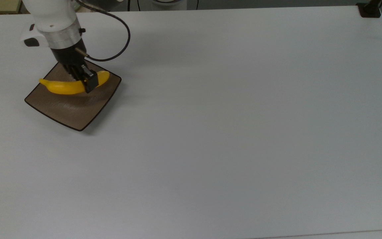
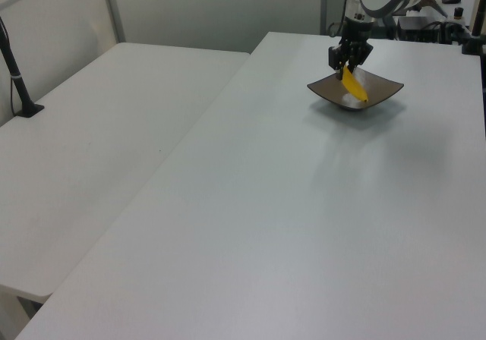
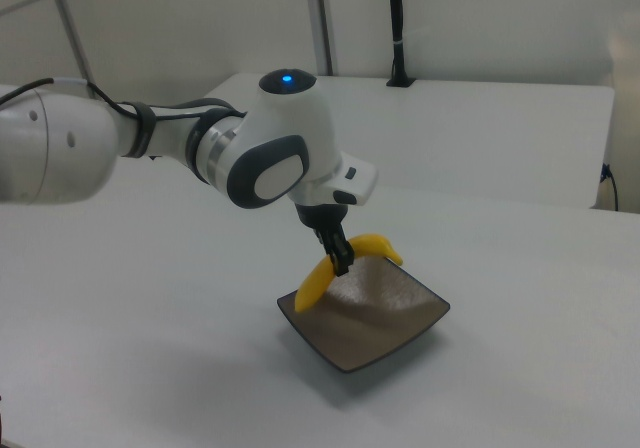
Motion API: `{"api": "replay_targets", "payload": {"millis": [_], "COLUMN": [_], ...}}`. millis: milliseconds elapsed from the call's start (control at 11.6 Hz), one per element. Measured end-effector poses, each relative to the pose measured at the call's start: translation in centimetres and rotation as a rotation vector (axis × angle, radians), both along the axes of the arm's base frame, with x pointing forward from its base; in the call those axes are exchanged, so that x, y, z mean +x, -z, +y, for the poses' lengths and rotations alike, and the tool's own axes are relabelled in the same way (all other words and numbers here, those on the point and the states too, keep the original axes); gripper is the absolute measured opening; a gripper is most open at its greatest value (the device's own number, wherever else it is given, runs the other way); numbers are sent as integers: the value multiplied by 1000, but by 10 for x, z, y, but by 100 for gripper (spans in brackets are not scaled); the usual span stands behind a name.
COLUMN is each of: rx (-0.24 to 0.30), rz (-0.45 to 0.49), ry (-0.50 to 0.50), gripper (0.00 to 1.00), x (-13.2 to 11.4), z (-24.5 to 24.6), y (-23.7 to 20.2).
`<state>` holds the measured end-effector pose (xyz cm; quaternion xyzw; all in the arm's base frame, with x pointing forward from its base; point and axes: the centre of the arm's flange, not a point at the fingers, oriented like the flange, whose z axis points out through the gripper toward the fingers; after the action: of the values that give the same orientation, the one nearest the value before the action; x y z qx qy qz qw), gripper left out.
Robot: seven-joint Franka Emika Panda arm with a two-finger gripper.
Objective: Bananas placed on a ceramic plate
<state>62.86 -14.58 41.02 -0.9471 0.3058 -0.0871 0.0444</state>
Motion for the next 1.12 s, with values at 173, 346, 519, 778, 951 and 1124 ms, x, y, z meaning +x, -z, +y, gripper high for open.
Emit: {"api": "replay_targets", "payload": {"millis": [173,346,519,778,951,1124], "rx": [-3,-7,-16,-37,-68,-57], "rz": [-1,6,-3,-14,60,120], "ry": [32,36,17,-64,-231,-308], "gripper": [48,78,100,100,100,100], "x": [-1,-1,5,12,9,-3], "z": [-13,-16,-13,-5,13,24], "y": [6,10,8,-6,-17,-35]}}
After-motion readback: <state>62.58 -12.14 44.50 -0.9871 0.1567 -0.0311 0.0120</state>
